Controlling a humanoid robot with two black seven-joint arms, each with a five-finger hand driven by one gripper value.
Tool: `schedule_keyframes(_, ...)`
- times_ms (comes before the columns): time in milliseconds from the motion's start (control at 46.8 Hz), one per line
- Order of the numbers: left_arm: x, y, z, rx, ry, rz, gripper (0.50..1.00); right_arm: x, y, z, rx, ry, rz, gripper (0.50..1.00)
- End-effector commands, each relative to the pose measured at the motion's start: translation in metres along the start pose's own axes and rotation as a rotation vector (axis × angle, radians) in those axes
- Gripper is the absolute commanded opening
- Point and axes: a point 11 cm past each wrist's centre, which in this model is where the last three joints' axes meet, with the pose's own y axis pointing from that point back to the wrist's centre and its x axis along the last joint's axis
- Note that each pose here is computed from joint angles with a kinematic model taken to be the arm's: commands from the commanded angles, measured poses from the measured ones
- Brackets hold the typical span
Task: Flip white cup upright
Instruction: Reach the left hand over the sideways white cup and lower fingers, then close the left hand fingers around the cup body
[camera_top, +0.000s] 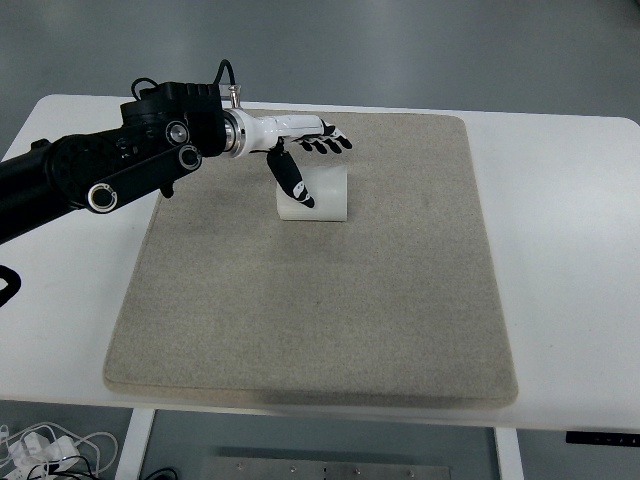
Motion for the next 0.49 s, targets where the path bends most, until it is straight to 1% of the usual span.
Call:
schedule_keyframes(0, -0.003, -0.005, 0.002, 0.001, -0.004, -0.01, 0.962, 0.0, 0.0, 0.0, 0.0, 0.0, 0.0, 0.952)
schedule_keyframes(150, -0.005, -0.01, 0.0, 0.014, -0.001, -0.009, 0.962, 0.0, 0.0, 0.0, 0.0, 0.0, 0.0, 0.952)
schedule_keyframes(235, -0.012, -0.015, 0.005, 0.009, -0.008, -0.027, 0.96, 0.0, 0.0, 0.0, 0.0, 0.0, 0.0, 0.952)
schedule_keyframes(321, -0.018, -0.018, 0.003, 0.022, -0.024, -0.045, 0.962, 0.0, 0.0, 0.0, 0.0, 0.0, 0.0, 0.952)
schedule_keyframes(470, -0.021, -0.022, 0.004, 0.025, -0.022, -0.049, 0.96, 0.0, 0.0, 0.0, 0.0, 0.0, 0.0, 0.952)
